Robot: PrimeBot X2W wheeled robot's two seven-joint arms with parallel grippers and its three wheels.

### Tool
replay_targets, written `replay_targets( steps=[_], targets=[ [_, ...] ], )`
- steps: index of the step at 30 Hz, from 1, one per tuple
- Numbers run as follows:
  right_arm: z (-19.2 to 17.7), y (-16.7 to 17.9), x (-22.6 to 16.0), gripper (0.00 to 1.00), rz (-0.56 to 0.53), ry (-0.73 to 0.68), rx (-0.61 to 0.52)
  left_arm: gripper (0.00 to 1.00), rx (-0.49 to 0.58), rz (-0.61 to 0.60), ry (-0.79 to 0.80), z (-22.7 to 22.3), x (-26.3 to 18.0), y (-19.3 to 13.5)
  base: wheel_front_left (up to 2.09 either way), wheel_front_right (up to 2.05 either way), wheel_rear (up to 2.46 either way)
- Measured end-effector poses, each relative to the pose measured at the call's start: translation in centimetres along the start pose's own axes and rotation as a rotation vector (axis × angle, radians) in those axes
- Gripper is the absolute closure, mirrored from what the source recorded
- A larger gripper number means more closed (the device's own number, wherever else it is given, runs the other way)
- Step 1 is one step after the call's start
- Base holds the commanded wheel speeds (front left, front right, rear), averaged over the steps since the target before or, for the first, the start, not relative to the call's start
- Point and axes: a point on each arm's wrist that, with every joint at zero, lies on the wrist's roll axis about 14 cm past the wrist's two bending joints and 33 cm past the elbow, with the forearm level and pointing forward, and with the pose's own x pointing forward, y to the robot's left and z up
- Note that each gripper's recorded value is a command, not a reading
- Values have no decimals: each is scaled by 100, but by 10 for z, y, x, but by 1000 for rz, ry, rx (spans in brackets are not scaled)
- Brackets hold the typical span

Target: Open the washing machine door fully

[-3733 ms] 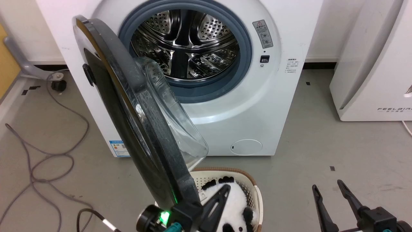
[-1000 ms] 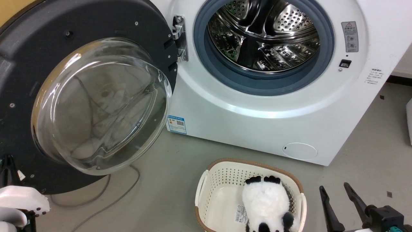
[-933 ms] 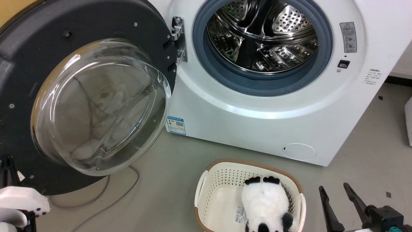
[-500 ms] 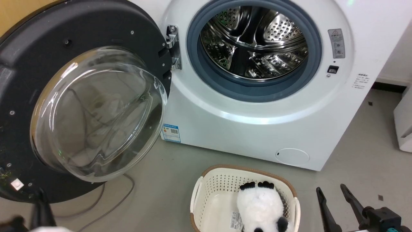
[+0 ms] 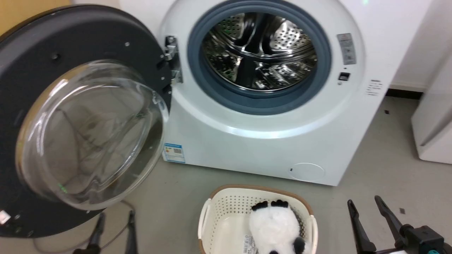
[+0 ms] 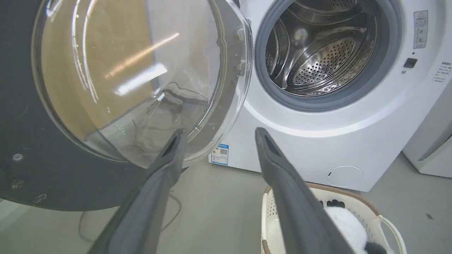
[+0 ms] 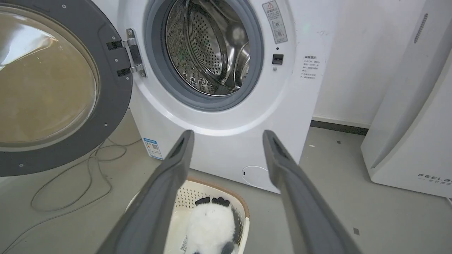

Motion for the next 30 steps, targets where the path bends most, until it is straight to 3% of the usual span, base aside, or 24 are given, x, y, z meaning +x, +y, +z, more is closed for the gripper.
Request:
replay_targets(
  steps=[13,29,30],
  targets=[
    [15,-31,-25,0,-111,-13,-57,0,22,-265,-7,7,26,-80,0,0,0],
    [9,-37,-30,0,-135,10,-39,0,27,-293,44,-6,31,-88,0,0,0],
    [9,-38,-30,100,-135,11,-39,100,29,-294,47,-6,31,-89,0,0,0]
  ],
)
